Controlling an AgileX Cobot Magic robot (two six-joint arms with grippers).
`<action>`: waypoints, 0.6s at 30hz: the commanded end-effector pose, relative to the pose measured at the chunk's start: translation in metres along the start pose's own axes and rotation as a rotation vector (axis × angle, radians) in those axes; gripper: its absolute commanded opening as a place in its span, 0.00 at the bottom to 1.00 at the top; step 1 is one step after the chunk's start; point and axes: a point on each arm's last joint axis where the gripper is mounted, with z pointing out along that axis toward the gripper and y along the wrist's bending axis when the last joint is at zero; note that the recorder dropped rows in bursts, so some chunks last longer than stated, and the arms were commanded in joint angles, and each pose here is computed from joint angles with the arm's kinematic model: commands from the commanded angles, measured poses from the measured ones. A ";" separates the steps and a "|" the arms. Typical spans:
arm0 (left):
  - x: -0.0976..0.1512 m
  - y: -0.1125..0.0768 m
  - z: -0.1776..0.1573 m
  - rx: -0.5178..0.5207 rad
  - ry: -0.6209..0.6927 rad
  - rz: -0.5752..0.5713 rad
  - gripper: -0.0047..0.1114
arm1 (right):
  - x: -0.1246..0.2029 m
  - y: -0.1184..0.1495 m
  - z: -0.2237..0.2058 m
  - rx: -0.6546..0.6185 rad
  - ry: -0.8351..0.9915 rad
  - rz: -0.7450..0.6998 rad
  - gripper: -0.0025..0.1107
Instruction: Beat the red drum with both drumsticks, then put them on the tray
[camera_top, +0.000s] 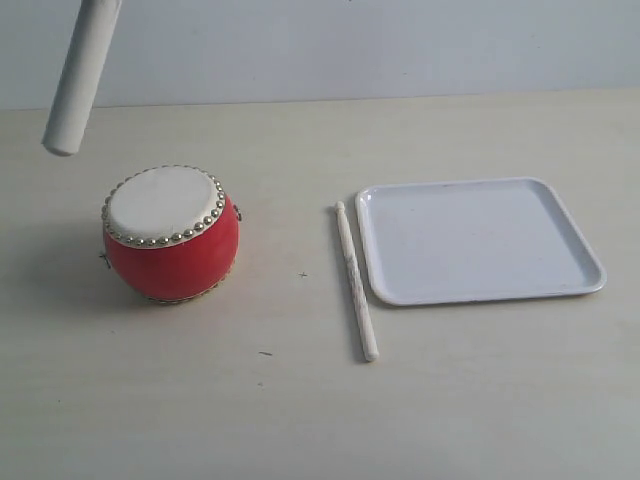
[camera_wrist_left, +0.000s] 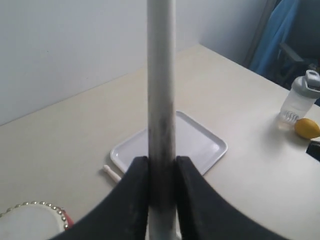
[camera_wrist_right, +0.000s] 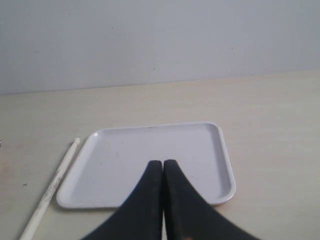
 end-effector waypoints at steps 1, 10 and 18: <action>0.011 0.003 0.000 -0.017 0.002 0.041 0.04 | 0.001 0.000 0.000 0.002 -0.005 -0.002 0.02; 0.012 0.003 0.000 -0.021 0.017 0.038 0.04 | 0.001 0.000 0.000 0.002 -0.005 -0.002 0.02; 0.013 0.003 0.000 -0.023 0.022 0.036 0.04 | -0.009 0.001 -0.001 -0.007 -0.112 -0.002 0.02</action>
